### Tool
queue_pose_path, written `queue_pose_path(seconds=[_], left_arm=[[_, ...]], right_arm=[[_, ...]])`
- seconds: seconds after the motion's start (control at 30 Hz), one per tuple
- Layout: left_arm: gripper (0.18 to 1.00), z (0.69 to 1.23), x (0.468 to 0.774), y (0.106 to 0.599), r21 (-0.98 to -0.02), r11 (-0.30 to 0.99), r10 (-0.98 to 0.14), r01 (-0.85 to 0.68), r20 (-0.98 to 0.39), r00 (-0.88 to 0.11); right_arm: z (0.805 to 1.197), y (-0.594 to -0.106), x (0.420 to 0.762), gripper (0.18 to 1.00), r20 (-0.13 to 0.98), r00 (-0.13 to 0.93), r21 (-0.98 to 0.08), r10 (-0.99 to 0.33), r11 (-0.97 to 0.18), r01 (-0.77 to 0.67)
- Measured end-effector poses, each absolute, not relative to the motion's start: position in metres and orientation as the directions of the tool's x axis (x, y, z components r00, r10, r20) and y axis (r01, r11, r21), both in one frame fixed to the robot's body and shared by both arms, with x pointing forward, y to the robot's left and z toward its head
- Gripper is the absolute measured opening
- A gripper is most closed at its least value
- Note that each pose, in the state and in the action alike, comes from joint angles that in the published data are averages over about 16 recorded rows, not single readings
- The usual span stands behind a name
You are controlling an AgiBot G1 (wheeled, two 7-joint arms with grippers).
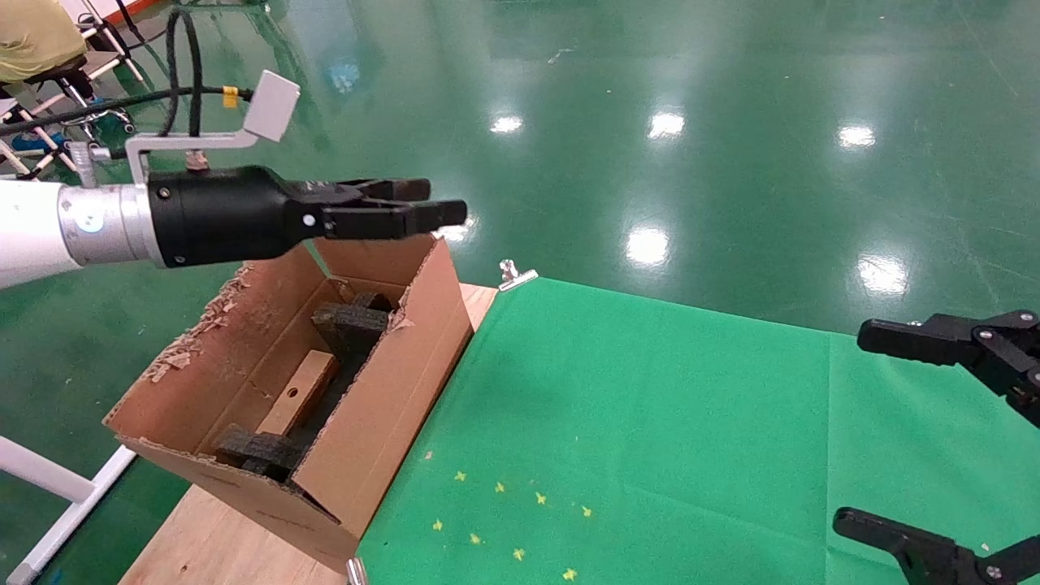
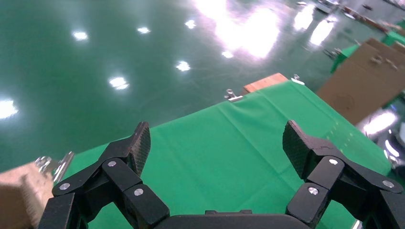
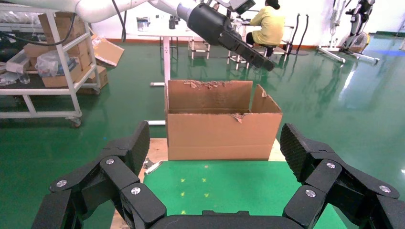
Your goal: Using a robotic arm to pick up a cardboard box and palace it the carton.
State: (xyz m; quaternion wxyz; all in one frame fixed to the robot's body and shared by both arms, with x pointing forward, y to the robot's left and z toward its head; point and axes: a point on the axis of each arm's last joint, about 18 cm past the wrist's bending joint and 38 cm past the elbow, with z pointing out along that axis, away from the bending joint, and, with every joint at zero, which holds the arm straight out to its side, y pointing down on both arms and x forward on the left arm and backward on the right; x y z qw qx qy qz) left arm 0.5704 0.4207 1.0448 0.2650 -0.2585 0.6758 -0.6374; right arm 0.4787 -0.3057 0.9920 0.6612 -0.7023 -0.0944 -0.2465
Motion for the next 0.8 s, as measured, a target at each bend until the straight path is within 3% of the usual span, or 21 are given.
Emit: queue_pose_path(seconds=[0.8], left_arm=[[1.001,1.015,0.525,0.344,-0.946,0.159,-0.398,0.282,-0.323,-0.859]], right_arm=[[0.992,-0.306,0.479,1.001,0.471,0.861,-0.882,-0.193,-0.108,0.459]])
